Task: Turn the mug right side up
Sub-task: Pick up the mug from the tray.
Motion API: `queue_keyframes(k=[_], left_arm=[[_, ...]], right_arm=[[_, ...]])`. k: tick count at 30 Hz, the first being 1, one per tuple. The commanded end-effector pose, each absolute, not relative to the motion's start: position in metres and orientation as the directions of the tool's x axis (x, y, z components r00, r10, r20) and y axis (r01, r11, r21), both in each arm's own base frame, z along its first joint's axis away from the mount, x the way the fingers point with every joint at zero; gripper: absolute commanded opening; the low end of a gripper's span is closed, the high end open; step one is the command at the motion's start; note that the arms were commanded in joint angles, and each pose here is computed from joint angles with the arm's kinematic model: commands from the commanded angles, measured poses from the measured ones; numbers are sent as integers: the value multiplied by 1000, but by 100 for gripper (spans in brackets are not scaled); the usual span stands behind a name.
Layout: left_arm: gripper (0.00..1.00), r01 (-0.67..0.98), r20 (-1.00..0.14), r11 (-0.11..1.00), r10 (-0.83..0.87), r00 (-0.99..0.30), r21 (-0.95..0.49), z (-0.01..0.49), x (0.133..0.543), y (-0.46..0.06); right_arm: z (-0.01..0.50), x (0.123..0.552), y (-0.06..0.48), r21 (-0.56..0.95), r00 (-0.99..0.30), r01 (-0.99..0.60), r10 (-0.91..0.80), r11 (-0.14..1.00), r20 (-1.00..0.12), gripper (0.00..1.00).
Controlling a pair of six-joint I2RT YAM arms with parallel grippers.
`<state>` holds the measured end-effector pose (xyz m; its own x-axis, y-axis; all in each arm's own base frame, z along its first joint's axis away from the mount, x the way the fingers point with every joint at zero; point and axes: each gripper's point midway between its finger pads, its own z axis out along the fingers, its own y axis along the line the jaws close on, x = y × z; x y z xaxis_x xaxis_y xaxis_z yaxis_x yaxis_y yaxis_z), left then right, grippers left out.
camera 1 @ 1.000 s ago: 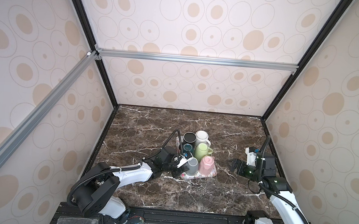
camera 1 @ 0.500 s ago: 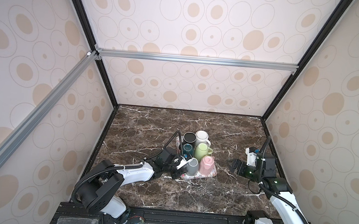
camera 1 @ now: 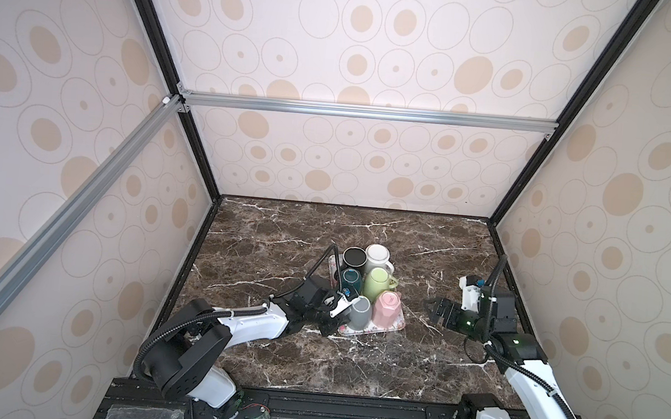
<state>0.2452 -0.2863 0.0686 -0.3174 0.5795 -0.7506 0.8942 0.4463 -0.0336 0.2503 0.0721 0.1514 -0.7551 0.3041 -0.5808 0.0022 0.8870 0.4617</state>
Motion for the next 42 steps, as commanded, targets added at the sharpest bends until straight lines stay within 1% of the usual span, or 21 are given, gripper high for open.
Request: queue_keyframes(k=[1, 7, 12, 18, 28, 35, 39, 42], left_arm=[[31, 886, -783, 463, 546, -297, -13, 92, 255, -292], [33, 876, -776, 482, 552, -306, -2, 91, 258, -289], [30, 873, -767, 487, 559, -316, -5, 89, 260, -290], [29, 866, -760, 500, 565, -321, 6, 89, 262, -288], [29, 860, -700, 511, 622, -351, 23, 83, 266, -289], [29, 864, -644, 502, 671, -368, 29, 75, 269, -294], [29, 872, -631, 489, 686, -362, 32, 75, 267, -297], [33, 870, -625, 490, 694, -357, 48, 78, 268, -298]], right_arm=[[143, 244, 71, 458, -770, 23, 308, 889, -559, 100], [142, 244, 71, 459, -770, 24, 309, 888, -558, 100], [142, 244, 71, 459, -771, 25, 310, 888, -557, 100], [140, 243, 71, 459, -773, 27, 310, 888, -554, 100], [138, 241, 69, 446, -777, 34, 305, 894, -551, 100], [138, 242, 68, 441, -776, 32, 300, 897, -554, 100], [136, 241, 67, 436, -778, 35, 298, 899, -553, 100], [136, 241, 67, 433, -779, 32, 294, 901, -553, 100]])
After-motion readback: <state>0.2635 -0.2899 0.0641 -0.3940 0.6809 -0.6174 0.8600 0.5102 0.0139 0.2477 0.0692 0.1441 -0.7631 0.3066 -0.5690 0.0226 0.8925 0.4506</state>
